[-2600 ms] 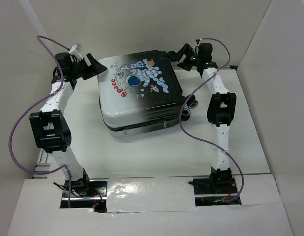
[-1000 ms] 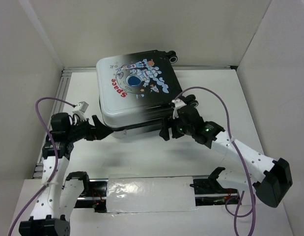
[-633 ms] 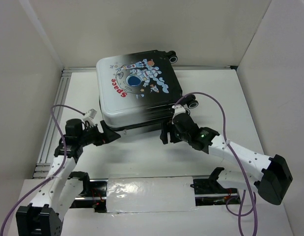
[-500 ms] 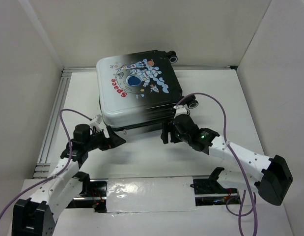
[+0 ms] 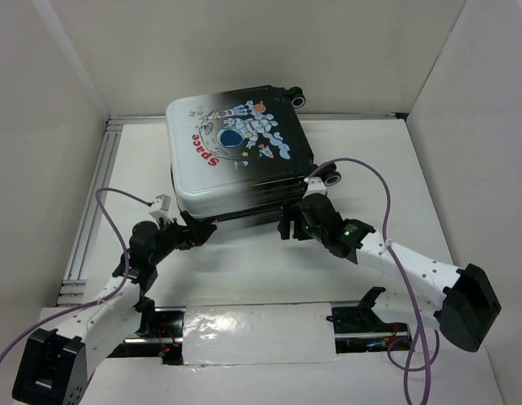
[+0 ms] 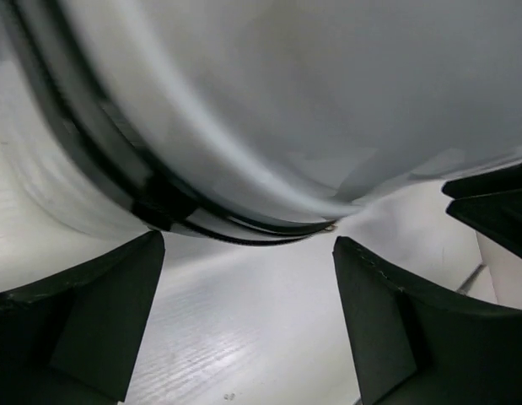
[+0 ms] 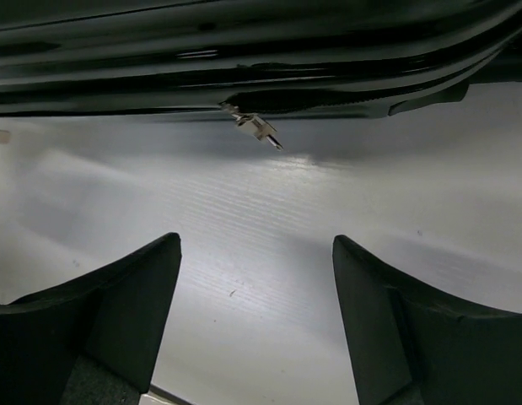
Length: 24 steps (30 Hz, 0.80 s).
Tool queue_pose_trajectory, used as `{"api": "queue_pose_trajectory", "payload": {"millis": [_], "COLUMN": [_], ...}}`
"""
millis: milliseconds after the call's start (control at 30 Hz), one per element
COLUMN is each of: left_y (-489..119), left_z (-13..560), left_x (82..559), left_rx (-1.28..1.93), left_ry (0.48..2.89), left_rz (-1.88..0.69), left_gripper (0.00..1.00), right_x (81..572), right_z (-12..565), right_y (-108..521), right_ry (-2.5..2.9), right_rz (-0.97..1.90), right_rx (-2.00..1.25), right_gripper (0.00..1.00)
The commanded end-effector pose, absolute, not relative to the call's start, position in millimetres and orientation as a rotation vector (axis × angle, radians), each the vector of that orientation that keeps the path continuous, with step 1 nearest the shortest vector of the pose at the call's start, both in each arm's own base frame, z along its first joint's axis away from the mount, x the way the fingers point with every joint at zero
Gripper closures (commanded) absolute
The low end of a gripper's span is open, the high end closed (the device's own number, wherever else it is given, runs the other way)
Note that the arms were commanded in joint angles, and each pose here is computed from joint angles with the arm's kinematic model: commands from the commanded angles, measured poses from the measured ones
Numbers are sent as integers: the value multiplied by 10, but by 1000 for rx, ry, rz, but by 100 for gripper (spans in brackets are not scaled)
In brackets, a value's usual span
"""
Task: Pack the luggage
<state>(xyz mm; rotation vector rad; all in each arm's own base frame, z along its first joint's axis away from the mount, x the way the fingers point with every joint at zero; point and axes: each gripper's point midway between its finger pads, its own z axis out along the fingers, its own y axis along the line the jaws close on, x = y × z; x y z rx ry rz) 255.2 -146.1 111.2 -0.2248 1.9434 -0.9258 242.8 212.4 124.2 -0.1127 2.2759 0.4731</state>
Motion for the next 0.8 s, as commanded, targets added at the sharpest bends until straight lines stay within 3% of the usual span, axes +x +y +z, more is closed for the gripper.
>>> {"api": "queue_pose_trajectory", "payload": {"millis": [0,467,767], "left_y": [-1246,-983,-951], "left_z": [1520,1659,1861], "left_x": [2822,3229,3028], "left_rx": [-216,-138,-73], "left_ry": [1707,1628,1570], "left_rz": [-833,-934,-875], "left_gripper": [6,7,8], "right_x": [2618,2894,2965], "right_z": [1314,1382,1514], "right_y": [2093,2086,2175], "right_ry": [2215,2174,2117], "right_rz": [477,490,554], "right_rx": [-45,-38,-53], "right_gripper": [21,25,26]}}
